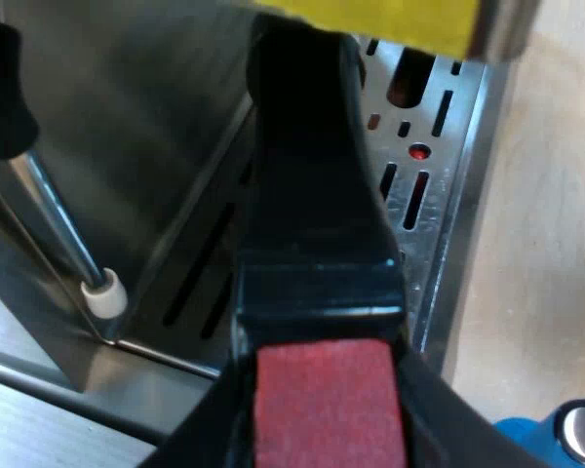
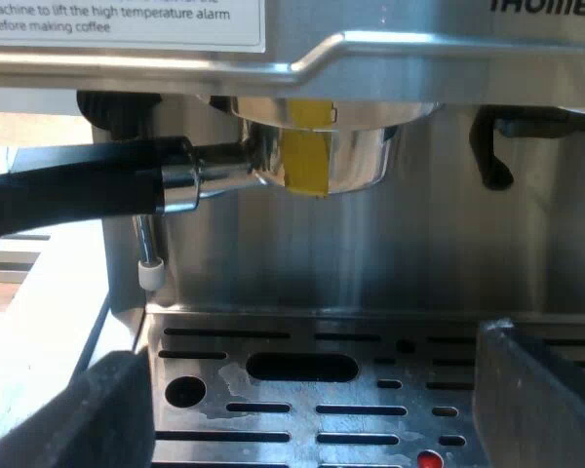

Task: Put the handle in the coffee machine

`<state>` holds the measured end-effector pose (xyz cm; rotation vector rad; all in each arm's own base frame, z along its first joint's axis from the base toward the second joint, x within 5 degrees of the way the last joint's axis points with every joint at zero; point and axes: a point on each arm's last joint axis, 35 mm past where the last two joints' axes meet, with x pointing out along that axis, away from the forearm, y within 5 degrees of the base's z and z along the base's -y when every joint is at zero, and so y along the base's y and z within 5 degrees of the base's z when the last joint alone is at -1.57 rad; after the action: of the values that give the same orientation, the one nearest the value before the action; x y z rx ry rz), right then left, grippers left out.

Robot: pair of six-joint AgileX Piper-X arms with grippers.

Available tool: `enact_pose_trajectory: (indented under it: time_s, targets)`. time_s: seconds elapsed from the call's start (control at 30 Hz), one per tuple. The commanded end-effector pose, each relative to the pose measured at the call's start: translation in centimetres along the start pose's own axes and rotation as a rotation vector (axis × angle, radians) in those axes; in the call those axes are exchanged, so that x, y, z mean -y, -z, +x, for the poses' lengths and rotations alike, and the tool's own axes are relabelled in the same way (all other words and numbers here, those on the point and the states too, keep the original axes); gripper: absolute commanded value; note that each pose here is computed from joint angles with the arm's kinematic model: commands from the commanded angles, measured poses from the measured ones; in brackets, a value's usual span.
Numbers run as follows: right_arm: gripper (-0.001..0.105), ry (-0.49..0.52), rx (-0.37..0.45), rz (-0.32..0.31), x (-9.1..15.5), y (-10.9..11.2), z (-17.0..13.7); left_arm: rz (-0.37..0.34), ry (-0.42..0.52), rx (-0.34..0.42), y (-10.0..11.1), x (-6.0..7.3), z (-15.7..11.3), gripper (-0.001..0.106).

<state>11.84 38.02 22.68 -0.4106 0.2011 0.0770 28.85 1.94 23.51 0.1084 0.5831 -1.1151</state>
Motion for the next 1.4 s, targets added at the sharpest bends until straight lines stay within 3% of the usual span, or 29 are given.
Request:
enact_pose_trajectory:
  time_s: [0.03,0.47,0.73,0.9,1.17,1.4]
  targets:
    - [0.070,0.012,0.003,-0.010,0.2,-0.2,0.1,0.046,0.048,0.132,-1.6,0.3,-0.6,0.000]
    - [0.070,0.012,0.003,-0.010,0.2,-0.2,0.1,0.028,0.035,0.144,-1.9,0.0,-0.6,0.000]
    - [0.070,0.012,0.003,-0.010,0.2,-0.2,0.1,0.042,0.031,0.150,-2.8,1.3,-1.5,0.000]
    - [0.070,0.023,0.000,-0.010,0.4,-0.2,0.4,-0.016,0.071,0.164,-2.6,1.7,-1.6,0.000]
    - [0.070,0.031,-0.007,-0.069,0.6,-0.2,0.9,-0.034,0.089,0.177,-2.7,1.9,-1.6,0.000]
    - [0.070,0.027,-0.001,-0.036,0.6,-0.5,1.0,-0.015,0.078,0.176,-2.7,1.7,-1.6,0.000]
